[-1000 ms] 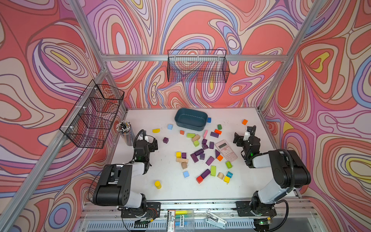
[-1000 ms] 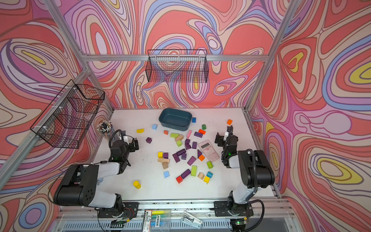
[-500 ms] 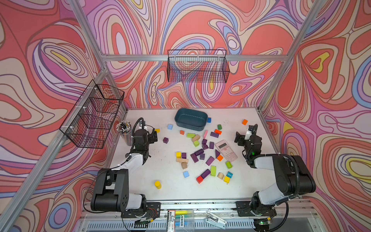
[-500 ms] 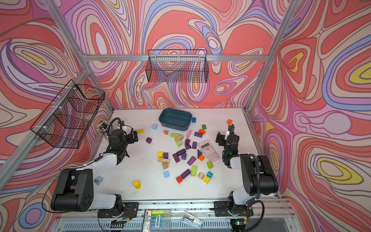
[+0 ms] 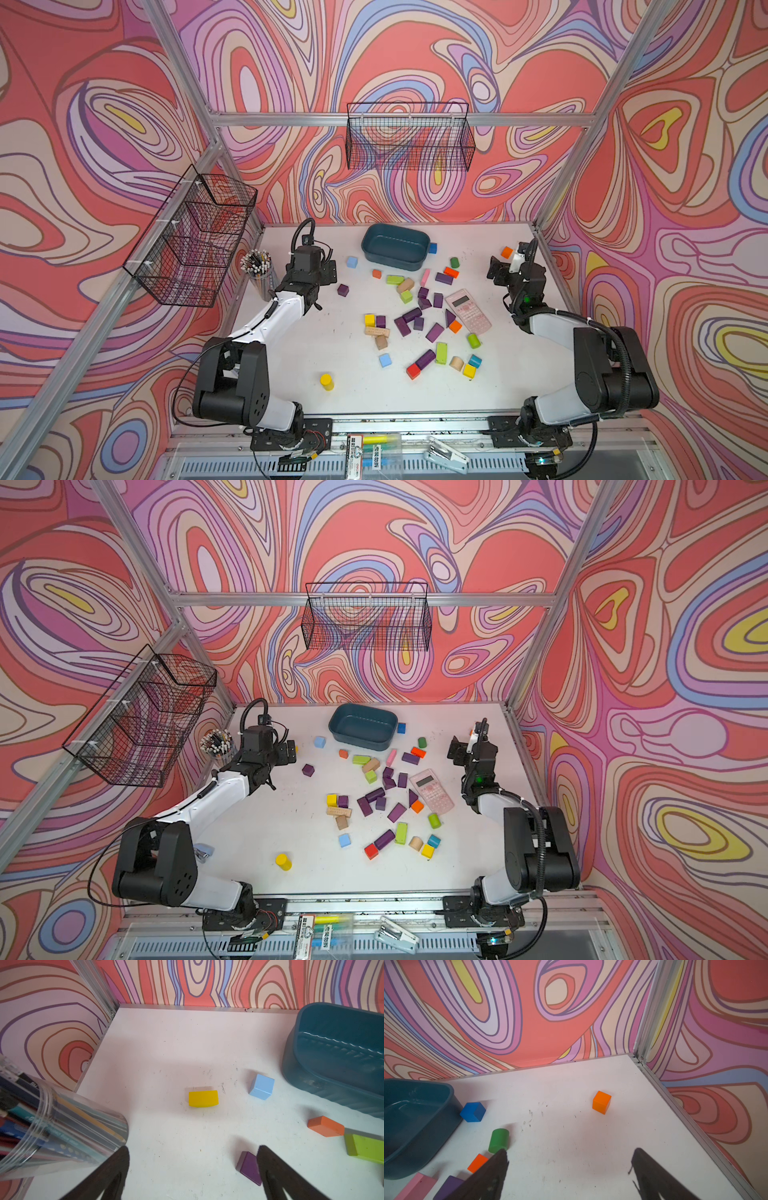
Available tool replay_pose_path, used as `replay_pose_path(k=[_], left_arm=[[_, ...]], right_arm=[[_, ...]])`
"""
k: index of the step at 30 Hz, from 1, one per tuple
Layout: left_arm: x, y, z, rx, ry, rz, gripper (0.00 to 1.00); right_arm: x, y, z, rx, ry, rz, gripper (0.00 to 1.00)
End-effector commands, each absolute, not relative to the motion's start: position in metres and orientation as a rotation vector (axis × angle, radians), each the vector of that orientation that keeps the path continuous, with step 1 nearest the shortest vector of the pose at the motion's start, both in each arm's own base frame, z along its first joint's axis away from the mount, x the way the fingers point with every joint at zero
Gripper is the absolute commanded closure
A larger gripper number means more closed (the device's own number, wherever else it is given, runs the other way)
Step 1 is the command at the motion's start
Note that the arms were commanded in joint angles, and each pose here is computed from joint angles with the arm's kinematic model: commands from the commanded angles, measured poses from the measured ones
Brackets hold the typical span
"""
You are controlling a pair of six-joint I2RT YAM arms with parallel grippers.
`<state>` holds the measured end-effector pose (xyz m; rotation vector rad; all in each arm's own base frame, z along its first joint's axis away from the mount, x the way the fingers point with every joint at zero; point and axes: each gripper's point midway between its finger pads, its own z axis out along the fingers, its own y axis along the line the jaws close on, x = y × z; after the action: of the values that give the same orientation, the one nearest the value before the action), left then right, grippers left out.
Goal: Pick purple bricks into the storage bin
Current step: Pick up the building block from the center of the board.
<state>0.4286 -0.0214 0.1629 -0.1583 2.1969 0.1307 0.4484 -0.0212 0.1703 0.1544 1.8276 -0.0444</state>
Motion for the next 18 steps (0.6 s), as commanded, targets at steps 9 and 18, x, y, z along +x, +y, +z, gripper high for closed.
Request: replay_pose_path(k=[9, 18], left_arm=[[0.402, -0.053, 0.138, -0.188, 2.488, 0.138, 0.02], [0.396, -0.071, 0.117, -0.167, 2.625, 0.144, 0.04]], right_arm=[[0.468, -0.01, 0.176, 0.206, 1.903, 0.071, 0.04], [0.477, 0.004, 0.167, 0.261, 2.075, 0.173, 0.06]])
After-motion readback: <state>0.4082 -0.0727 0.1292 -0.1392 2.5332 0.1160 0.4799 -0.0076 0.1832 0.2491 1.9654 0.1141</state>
